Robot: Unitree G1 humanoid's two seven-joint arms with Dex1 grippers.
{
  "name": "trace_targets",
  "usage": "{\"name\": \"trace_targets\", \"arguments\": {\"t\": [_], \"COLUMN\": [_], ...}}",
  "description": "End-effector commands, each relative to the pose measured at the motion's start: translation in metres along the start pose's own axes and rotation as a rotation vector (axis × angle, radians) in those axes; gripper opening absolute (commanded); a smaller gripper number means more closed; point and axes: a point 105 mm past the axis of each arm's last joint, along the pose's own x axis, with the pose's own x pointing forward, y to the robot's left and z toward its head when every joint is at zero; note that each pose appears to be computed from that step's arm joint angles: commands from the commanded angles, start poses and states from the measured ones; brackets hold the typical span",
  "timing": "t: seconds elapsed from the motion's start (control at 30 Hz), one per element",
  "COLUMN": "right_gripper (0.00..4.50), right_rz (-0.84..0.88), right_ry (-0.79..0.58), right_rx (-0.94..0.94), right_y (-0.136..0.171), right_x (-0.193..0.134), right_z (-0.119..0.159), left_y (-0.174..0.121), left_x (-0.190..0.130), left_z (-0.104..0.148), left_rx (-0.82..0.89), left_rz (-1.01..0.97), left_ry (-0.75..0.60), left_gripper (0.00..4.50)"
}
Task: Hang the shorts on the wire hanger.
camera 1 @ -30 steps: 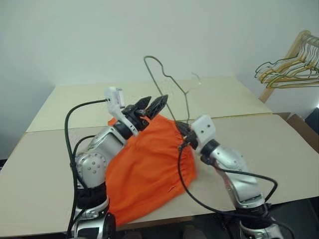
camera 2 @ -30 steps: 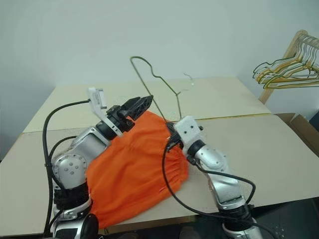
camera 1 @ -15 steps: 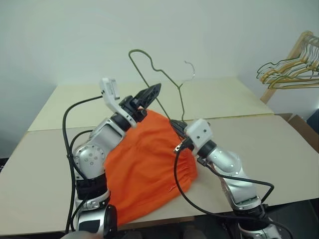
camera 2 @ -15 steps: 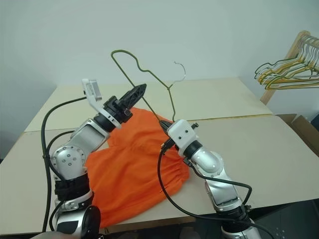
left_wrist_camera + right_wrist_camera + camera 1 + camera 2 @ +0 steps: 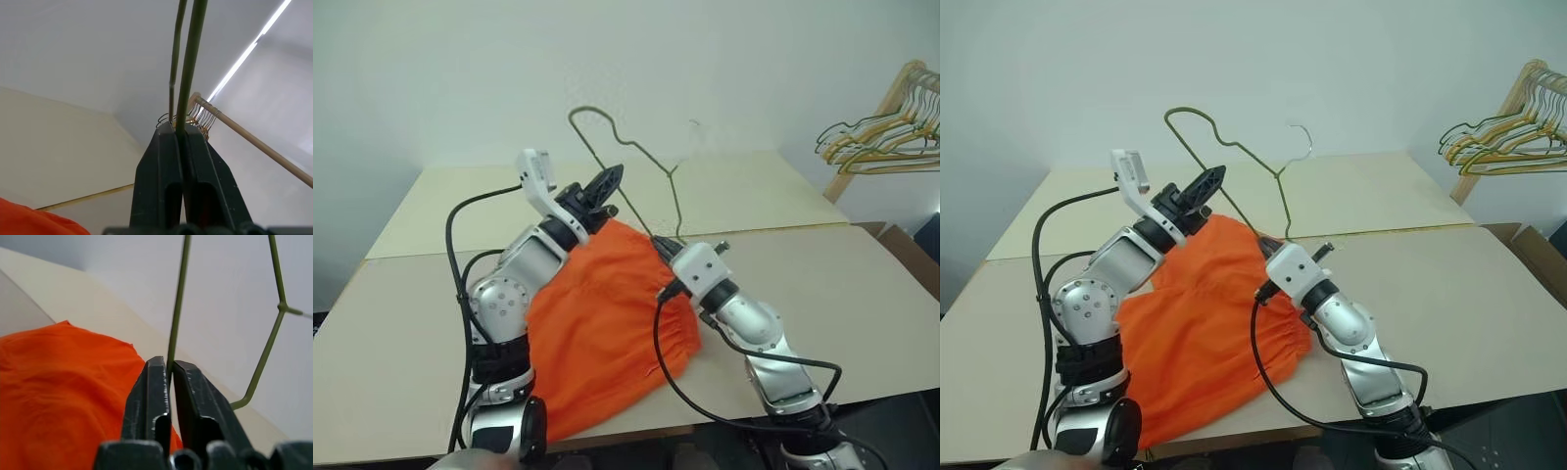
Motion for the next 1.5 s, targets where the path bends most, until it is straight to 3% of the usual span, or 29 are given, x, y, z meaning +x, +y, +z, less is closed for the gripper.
{"name": "trace_targets", "arguments": {"t": [0.03, 0.17, 0.27, 0.4, 0.6, 0.73, 0.83, 1.0, 1.33, 1.43, 1.5], "right_gripper": [1.84, 3.22, 3.22, 3.22, 3.22, 3.22, 3.22, 3.22, 3.22, 2.7, 1.99], "right_rz": [-0.014, 0.032, 0.119, 0.394, 0.718, 0.802, 0.882, 0.87, 0.913, 0.918, 0.923], "right_ry": [-0.077, -0.105, -0.128, -0.02, 0.082, 0.086, 0.051, -0.001, 0.005, 0.001, -0.002], "right_rx": [-0.057, 0.056, 0.204, 0.559, 0.859, 0.925, 0.896, 0.873, 0.881, 0.896, 0.897], "right_y": [-0.006, -0.014, -0.021, -0.023, -0.019, -0.017, -0.013, -0.009, 0.004, 0.004, 0.004], "right_x": [-0.001, -0.011, -0.022, -0.039, -0.059, -0.057, -0.047, -0.024, -0.015, -0.015, -0.016], "right_z": [0.016, 0.018, 0.022, 0.011, -0.001, -0.005, 0.008, 0.021, 0.027, 0.027, 0.027], "left_y": [-0.017, -0.015, -0.013, -0.029, -0.047, -0.053, -0.051, -0.046, -0.049, -0.048, -0.047], "left_x": [-0.004, -0.015, -0.025, -0.053, -0.091, -0.095, -0.091, -0.087, -0.086, -0.086, -0.087], "left_z": [0.015, 0.036, 0.053, 0.078, 0.083, 0.074, 0.069, 0.061, 0.058, 0.057, 0.056], "left_rx": [0.162, 0.281, 0.337, 0.299, 0.235, 0.23, 0.228, 0.243, 0.225, 0.222, 0.219], "left_rz": [-0.091, -0.159, -0.209, -0.433, -0.718, -0.78, -0.753, -0.7, -0.695, -0.693, -0.692], "left_ry": [-0.045, -0.08, -0.093, -0.137, -0.138, -0.098, -0.095, -0.087, -0.119, -0.116, -0.115], "left_gripper": [0.0, 0.0, 0.0, 0.0, 0.0, 0.0, 0.0, 0.0, 0.0, 0.0, 0.0]}}
